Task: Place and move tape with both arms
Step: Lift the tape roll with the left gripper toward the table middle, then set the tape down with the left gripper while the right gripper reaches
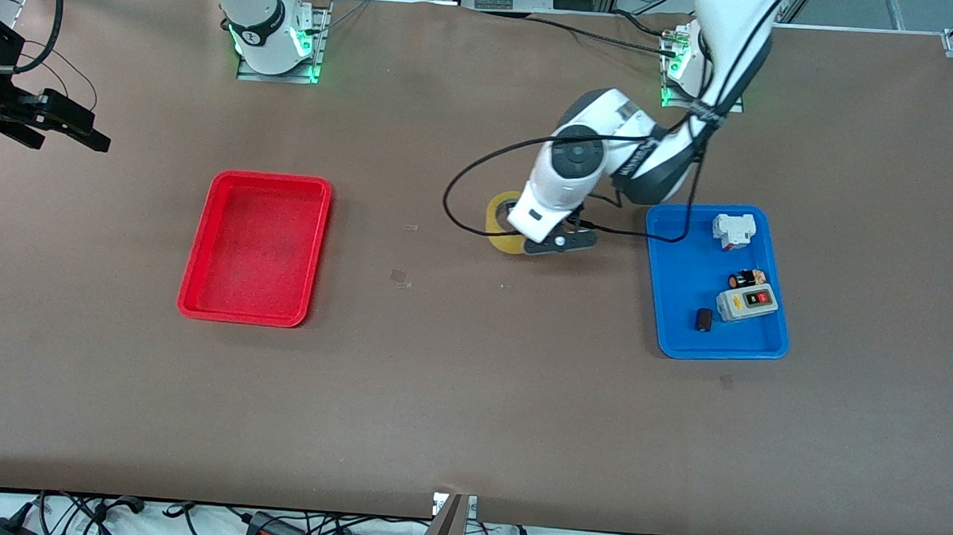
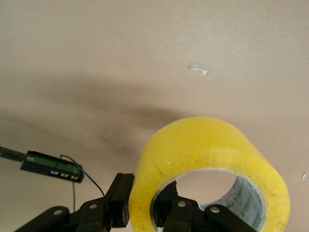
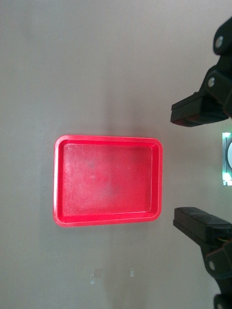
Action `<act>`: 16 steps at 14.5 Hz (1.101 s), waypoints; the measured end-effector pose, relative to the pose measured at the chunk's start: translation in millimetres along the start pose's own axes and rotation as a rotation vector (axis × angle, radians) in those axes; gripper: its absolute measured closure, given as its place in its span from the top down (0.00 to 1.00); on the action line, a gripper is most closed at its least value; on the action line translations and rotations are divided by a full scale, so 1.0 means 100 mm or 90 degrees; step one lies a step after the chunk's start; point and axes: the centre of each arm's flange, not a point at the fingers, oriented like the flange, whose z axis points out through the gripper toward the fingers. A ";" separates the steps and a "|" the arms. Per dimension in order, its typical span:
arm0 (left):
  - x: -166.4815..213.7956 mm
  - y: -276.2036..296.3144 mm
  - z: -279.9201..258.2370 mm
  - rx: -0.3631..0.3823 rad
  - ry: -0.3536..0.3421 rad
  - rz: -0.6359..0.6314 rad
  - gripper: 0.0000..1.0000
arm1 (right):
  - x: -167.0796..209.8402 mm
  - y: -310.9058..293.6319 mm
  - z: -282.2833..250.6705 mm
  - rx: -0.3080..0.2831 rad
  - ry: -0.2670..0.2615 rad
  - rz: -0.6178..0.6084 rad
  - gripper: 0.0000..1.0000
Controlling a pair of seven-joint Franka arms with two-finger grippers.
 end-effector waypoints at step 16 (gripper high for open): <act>0.44 0.66 0.43 -0.020 0.046 -0.098 0.96 | 0.01 -0.07 -0.01 -0.001 0.008 -0.008 0.99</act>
